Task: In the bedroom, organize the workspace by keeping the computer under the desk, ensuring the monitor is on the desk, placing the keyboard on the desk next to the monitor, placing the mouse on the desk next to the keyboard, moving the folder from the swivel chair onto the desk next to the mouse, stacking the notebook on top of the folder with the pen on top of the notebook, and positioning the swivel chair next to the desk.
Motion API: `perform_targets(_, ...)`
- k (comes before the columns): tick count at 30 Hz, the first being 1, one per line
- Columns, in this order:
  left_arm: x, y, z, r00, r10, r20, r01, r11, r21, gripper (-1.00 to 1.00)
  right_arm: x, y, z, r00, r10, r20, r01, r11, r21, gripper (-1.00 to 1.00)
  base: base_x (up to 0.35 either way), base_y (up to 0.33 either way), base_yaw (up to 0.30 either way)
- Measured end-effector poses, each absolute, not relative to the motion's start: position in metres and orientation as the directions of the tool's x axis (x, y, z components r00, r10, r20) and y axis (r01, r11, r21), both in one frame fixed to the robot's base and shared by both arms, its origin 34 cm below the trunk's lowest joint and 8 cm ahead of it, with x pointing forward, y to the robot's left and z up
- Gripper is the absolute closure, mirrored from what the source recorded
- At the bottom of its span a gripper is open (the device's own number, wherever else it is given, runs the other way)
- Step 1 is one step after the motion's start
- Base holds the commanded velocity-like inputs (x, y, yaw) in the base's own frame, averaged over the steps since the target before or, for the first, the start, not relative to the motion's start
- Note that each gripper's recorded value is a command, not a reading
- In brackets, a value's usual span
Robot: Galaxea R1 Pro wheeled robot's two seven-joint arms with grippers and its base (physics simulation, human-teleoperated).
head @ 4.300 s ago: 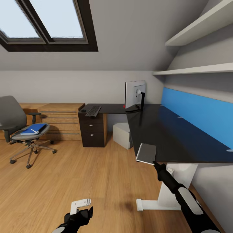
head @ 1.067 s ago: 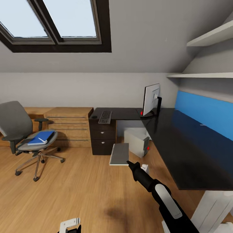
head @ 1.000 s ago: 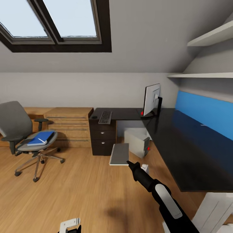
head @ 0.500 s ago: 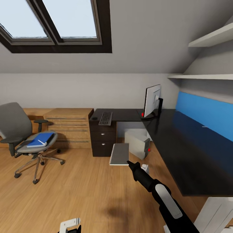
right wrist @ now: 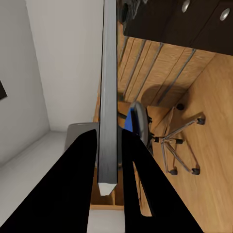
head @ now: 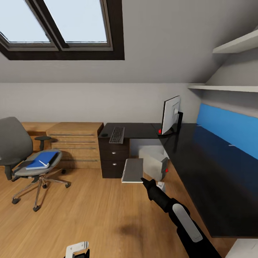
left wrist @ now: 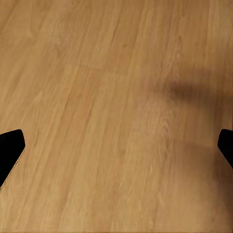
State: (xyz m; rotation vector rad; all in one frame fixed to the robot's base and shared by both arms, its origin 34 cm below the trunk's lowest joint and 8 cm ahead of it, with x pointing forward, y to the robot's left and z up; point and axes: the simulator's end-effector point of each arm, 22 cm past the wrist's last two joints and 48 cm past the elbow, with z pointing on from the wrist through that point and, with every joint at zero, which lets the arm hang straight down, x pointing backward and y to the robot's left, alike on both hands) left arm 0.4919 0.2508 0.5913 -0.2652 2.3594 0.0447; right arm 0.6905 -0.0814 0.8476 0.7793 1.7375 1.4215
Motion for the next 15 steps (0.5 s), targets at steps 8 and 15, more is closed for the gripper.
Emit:
perform_targets(8, 0.493, 0.251, 0.606, -0.699, -0.179, -0.693, -0.205, 0.978, -0.046, -1.0, 0.692, -0.095, 0.882, -0.526, 0.826, -0.202, -0.099, 0.176, 0.979, 1.0, 0.33, 0.106, 0.0)
perform_targets(15, 0.494, 0.251, 0.618, -0.699, -0.179, -0.692, -0.205, 0.978, -0.047, -1.0, 0.693, -0.097, 0.896, -0.526, 0.825, -0.208, -0.113, 0.174, 0.978, 1.0, 0.33, 0.123, 0.0)
